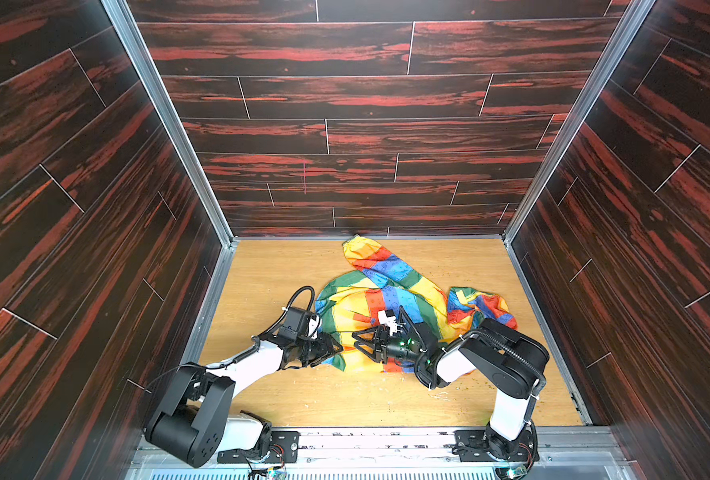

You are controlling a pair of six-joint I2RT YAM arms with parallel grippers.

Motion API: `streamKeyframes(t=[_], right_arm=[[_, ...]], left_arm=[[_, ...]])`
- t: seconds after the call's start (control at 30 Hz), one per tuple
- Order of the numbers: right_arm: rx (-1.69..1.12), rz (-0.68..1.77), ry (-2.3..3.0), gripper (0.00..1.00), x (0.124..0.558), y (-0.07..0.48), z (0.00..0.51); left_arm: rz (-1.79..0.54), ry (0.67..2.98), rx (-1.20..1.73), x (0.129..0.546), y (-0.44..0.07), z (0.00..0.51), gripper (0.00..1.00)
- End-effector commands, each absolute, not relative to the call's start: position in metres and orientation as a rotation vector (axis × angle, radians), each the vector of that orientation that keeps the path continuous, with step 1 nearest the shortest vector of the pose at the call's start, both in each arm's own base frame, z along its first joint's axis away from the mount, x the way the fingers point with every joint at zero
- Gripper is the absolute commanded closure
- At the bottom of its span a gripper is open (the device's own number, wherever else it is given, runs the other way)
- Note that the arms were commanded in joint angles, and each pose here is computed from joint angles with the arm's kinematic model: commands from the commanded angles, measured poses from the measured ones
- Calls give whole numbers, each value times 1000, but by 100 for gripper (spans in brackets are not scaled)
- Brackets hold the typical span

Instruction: Zip up the jacket

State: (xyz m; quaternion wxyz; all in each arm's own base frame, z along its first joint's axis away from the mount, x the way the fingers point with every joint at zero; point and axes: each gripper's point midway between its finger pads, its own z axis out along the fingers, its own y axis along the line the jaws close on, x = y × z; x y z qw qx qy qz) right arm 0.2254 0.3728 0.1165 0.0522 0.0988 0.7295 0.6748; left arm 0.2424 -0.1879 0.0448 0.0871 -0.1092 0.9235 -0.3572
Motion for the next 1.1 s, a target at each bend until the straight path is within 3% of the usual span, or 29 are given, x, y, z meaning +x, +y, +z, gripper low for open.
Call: streamKeyframes(t=[0.0,0.4,0.57,0.8,1.07], right_arm=[[300,2072,2193,45,224,373,119],[275,2057,2204,46,223,374,120],[260,2038,2215,53,223,375,120],[245,2048,2200,63,225,377,123],[271,2029,2161,61,238,367,129]], left_arm=[[-1023,2755,-308,242,-185,42,47],[-1168,2648,-272,248,-198,63,82],[-1303,2557,-224,253,-211,83,95],[-1436,2442,-101,258,-226,117,100],[-1503,2383,-16,257,-233,140,100]])
